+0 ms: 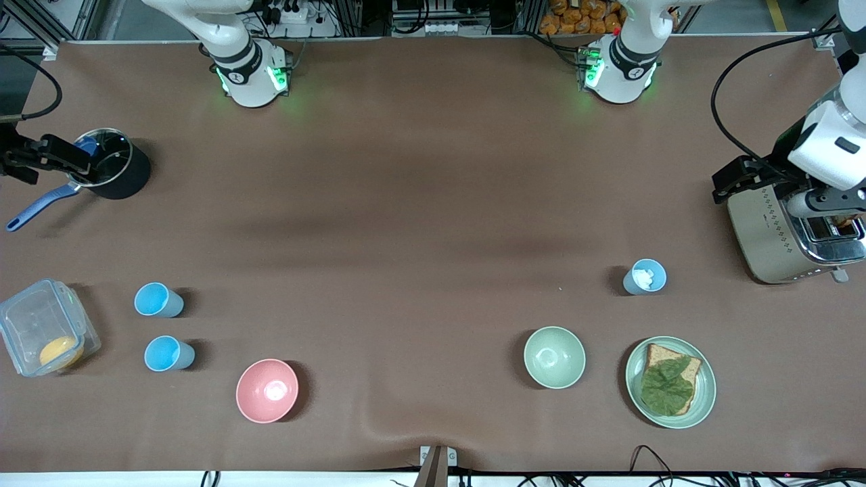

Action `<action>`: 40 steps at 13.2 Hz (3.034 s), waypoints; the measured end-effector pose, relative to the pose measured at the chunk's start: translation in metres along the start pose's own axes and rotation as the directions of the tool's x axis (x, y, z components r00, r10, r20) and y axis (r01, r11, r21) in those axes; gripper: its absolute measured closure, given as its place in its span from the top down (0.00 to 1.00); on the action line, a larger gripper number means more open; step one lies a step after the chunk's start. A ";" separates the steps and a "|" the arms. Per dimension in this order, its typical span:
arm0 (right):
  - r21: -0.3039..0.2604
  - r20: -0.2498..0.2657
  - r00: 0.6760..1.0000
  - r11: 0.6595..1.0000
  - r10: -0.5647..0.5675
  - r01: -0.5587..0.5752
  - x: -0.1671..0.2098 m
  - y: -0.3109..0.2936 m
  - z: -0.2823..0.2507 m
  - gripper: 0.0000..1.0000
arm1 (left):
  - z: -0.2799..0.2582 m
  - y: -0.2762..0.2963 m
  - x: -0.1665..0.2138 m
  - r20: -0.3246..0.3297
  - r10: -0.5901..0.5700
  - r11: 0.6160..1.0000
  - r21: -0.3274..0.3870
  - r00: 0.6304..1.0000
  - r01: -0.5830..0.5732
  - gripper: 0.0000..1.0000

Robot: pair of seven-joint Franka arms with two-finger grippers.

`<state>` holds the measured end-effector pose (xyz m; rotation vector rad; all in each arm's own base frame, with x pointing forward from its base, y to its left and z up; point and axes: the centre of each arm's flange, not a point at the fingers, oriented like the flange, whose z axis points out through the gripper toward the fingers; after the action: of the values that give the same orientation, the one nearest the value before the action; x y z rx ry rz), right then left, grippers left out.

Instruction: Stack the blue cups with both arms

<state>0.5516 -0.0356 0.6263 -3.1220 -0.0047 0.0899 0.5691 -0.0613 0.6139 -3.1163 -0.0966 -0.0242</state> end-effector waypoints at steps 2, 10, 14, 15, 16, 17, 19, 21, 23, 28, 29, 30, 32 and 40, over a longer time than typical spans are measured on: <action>0.000 0.001 1.000 1.000 0.000 0.000 0.000 0.000 0.000 1.00 | -0.003 -0.008 -0.002 0.007 -0.014 1.000 0.003 1.000 0.013 1.00; 0.000 0.008 1.000 1.000 0.000 0.000 0.000 0.000 0.002 1.00 | 0.163 -0.011 0.015 0.077 0.004 1.000 0.000 0.997 -0.004 1.00; 0.001 0.015 1.000 1.000 0.000 0.000 0.000 0.000 0.005 1.00 | 0.273 -0.033 -0.010 0.042 -0.019 1.000 -0.014 0.999 0.019 1.00; 0.001 0.016 1.000 1.000 -0.001 0.001 0.000 0.000 0.006 1.00 | 0.292 -0.040 -0.011 0.044 -0.030 0.999 -0.017 0.999 0.030 1.00; 0.001 0.017 1.000 1.000 -0.001 0.001 0.000 -0.001 0.007 1.00 | 0.310 -0.046 -0.009 0.040 -0.038 0.999 -0.023 0.998 0.039 1.00; 0.001 0.021 1.000 1.000 -0.001 0.001 0.000 0.000 0.008 1.00 | 0.328 -0.051 -0.006 0.040 -0.045 0.998 -0.029 0.998 0.047 1.00; 0.001 0.052 0.998 1.000 0.017 -0.017 0.004 0.009 0.024 1.00 | 0.355 -0.054 -0.002 0.045 -0.053 0.998 -0.037 0.998 0.054 0.85; 0.005 0.100 0.993 0.998 0.069 -0.069 0.018 0.041 0.062 1.00 | 0.362 -0.053 0.003 0.049 -0.052 0.998 -0.041 0.997 0.054 0.75; 0.004 0.134 0.983 0.992 0.126 -0.128 0.043 0.082 0.118 1.00 | 0.364 -0.052 0.005 0.049 -0.051 0.998 -0.042 0.998 0.053 0.48; 0.010 0.218 0.951 0.974 0.220 -0.228 0.088 0.168 0.266 1.00 | 0.366 -0.046 0.013 0.048 -0.046 0.998 -0.051 0.998 0.048 0.04; 0.010 0.214 0.952 0.974 0.219 -0.226 0.097 0.170 0.277 1.00 | 0.364 -0.043 0.015 0.046 -0.042 0.998 -0.052 0.998 0.044 0.04; 0.009 0.198 0.955 0.974 0.219 -0.225 0.106 0.173 0.287 1.00 | 0.364 -0.042 0.016 0.044 -0.041 0.998 -0.052 0.998 0.043 0.04; 0.006 0.132 0.968 0.976 0.215 -0.218 0.123 0.175 0.305 1.00 | 0.364 -0.041 0.018 0.042 -0.039 0.998 -0.053 0.998 0.041 0.04; 0.039 0.135 0.970 0.977 0.203 -0.210 0.138 0.160 0.368 1.00 | 0.363 -0.021 0.037 0.036 -0.037 0.995 -0.092 0.999 0.040 0.04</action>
<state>0.6689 -0.1884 0.2478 -3.0460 0.3167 0.2915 0.6097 -0.0289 0.2523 -3.2074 -0.1614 0.0241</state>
